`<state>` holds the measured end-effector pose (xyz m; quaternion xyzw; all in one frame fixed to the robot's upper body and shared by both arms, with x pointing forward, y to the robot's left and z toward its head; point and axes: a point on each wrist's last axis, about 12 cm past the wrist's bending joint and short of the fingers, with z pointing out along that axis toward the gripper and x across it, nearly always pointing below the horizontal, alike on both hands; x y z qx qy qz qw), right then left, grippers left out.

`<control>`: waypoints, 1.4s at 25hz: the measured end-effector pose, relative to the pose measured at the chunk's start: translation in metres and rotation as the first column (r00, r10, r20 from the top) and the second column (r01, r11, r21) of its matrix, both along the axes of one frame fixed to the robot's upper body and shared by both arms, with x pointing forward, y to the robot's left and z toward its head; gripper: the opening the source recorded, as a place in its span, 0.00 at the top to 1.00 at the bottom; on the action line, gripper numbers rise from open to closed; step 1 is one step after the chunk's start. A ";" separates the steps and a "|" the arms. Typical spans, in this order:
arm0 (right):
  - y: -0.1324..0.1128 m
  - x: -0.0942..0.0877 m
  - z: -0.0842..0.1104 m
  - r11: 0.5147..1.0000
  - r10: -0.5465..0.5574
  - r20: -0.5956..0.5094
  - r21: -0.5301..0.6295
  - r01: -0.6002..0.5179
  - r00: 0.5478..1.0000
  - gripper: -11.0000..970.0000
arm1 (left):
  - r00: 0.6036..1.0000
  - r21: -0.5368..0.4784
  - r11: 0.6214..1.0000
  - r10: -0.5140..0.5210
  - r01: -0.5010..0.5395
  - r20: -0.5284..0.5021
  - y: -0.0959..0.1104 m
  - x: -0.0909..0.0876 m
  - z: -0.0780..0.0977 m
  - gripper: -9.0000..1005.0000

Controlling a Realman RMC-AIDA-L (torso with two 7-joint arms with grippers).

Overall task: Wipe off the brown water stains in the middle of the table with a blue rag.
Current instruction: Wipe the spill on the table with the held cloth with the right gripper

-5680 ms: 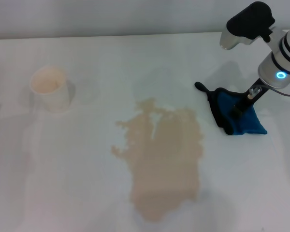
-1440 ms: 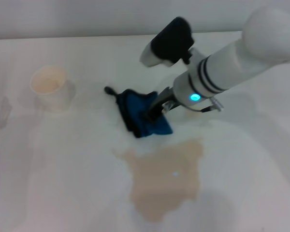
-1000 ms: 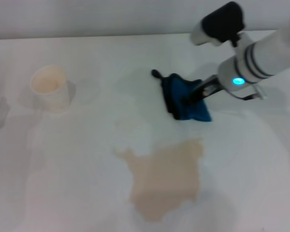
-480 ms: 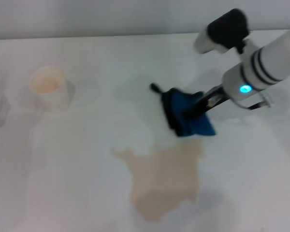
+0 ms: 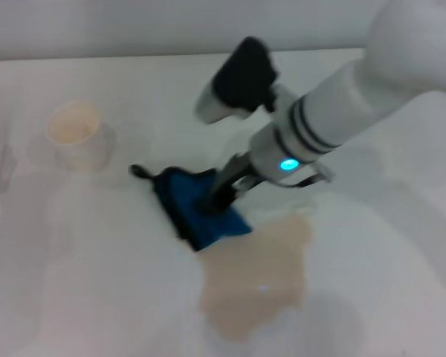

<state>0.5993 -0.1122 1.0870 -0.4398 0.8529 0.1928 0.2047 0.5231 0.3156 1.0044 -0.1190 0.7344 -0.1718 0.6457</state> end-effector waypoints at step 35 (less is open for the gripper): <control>-0.144 -0.001 -0.005 0.941 -0.323 -0.073 -0.131 0.312 0.944 0.87 | 1.000 -0.009 1.000 0.016 -0.016 0.001 0.001 -0.001 0.000 0.14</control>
